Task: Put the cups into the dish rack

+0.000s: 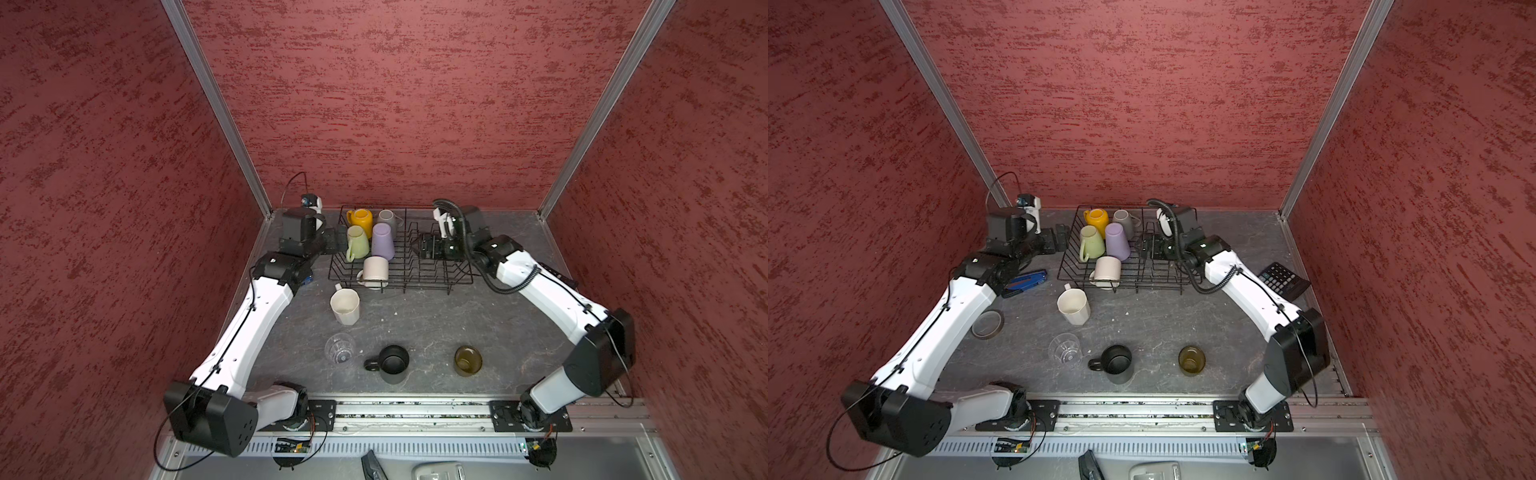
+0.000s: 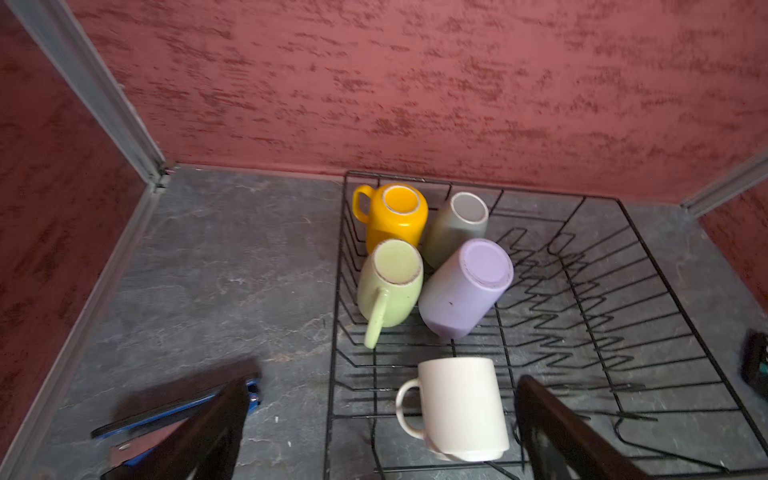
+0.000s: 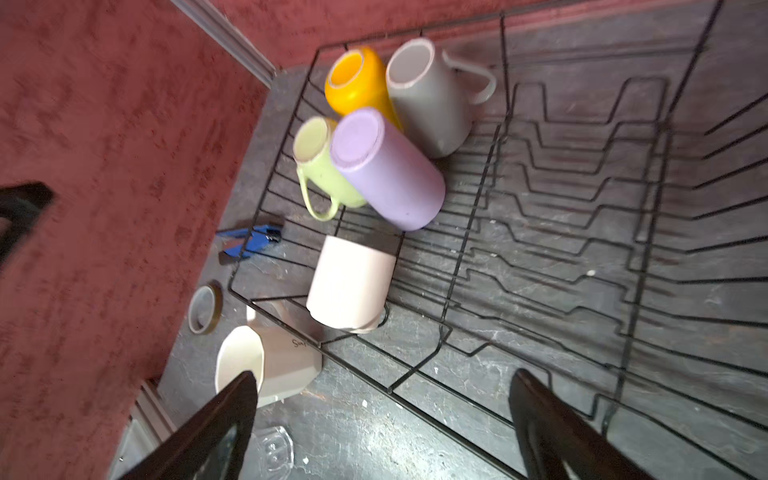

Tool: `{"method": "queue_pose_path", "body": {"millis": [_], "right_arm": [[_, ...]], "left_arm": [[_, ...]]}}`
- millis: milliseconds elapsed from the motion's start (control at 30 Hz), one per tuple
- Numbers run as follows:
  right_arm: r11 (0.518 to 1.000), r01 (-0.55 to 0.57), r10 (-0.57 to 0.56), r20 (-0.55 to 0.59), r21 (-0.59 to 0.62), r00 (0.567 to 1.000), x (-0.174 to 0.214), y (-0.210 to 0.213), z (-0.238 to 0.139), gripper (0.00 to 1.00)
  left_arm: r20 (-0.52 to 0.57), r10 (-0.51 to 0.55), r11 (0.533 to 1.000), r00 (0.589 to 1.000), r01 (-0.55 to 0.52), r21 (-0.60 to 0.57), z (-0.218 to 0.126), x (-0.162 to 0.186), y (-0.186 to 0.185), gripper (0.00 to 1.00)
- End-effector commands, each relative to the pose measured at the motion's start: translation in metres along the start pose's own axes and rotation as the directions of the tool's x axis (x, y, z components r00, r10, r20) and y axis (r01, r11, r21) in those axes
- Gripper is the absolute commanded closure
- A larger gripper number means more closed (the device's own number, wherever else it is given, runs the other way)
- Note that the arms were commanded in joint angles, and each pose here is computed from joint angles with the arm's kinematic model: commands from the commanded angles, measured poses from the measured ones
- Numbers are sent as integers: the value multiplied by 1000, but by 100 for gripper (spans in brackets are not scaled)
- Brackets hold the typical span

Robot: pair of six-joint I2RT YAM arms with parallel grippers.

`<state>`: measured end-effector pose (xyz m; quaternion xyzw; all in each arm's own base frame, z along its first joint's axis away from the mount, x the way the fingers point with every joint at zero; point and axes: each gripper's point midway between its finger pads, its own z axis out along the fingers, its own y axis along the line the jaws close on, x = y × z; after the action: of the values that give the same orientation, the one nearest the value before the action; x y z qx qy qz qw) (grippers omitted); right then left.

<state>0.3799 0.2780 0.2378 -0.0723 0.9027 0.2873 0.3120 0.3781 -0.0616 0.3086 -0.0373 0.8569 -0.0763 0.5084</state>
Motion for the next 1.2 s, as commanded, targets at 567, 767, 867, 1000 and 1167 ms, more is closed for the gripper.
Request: {"method": "queue_pose_path", "body": {"millis": [567, 767, 867, 1000, 1167], "right_arm": [[971, 63, -27, -154, 230, 988, 47, 15, 126, 1], [964, 72, -27, -176, 255, 984, 50, 16, 150, 1], [960, 68, -17, -185, 271, 983, 55, 14, 161, 1], [958, 58, -2, -197, 282, 980, 60, 13, 172, 1], [954, 58, 8, -218, 293, 976, 69, 10, 181, 4]], "left_arm": [[82, -219, 976, 972, 218, 28, -36, 10, 56, 0], [95, -233, 972, 968, 230, 42, -40, 9, 58, 0], [93, -241, 970, 966, 237, 54, -42, 9, 57, 0], [99, -250, 968, 963, 244, 65, -44, 7, 57, 0], [97, -258, 965, 961, 251, 80, -46, 8, 56, 0]]}}
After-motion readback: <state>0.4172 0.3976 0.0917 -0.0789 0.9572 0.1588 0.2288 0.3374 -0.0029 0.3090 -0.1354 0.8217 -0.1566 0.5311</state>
